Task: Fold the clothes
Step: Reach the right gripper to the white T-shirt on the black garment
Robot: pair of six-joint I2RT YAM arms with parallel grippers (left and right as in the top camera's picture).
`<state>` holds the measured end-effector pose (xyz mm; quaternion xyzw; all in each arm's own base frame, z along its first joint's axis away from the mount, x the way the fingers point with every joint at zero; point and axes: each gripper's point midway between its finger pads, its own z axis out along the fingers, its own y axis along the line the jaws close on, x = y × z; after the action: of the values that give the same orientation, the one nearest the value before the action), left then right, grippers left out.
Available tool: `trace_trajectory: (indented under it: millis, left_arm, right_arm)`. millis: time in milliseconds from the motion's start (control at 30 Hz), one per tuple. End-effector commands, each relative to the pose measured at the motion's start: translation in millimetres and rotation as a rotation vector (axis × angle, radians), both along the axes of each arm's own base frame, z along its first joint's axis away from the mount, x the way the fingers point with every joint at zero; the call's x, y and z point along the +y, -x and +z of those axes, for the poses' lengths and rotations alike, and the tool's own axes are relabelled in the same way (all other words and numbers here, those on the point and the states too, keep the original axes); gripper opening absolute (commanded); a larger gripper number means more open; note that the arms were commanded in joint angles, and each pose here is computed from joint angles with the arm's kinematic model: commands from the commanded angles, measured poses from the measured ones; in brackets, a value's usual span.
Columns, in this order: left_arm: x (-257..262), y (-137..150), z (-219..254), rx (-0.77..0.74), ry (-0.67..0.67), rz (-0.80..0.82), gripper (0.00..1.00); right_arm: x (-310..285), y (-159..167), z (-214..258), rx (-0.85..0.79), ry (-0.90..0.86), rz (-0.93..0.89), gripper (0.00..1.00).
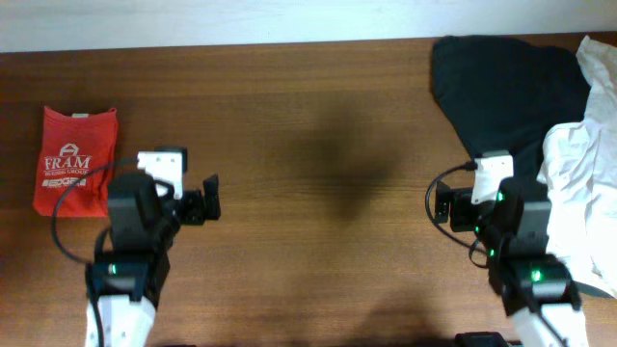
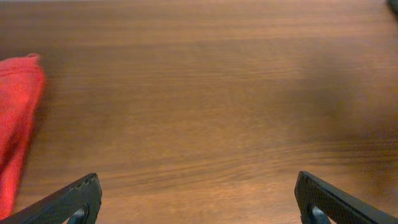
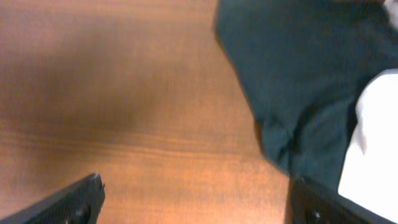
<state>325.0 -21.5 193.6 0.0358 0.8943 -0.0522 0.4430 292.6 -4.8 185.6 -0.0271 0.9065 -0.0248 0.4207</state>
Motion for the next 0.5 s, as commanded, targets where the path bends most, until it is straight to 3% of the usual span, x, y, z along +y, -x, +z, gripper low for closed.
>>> trace_trajectory:
  millis: [0, 133, 267, 367, 467]
  left_arm:
    - [-21, -13, 25, 0.045, 0.088, -0.096, 0.99]
    - [-22, -18, 46, 0.089, 0.093, -0.102, 0.99]
    - [-22, -19, 57, 0.062, 0.091, -0.102, 0.99]
    - [-22, -19, 58, 0.062, 0.091, -0.102, 0.99]
    - [-22, -19, 58, 0.062, 0.091, -0.102, 0.99]
  right_arm:
    - [-2, -13, 6, 0.127, -0.013, -0.012, 0.99]
    - [3, -31, 2, 0.259, -0.037, 0.008, 0.99]
    - [-18, -50, 2, 0.232, 0.012, -0.065, 0.99]
    - [-81, -61, 4, 0.174, 0.039, -0.364, 0.99]
    - [-140, -68, -6, 0.121, -0.043, -0.596, 0.99]
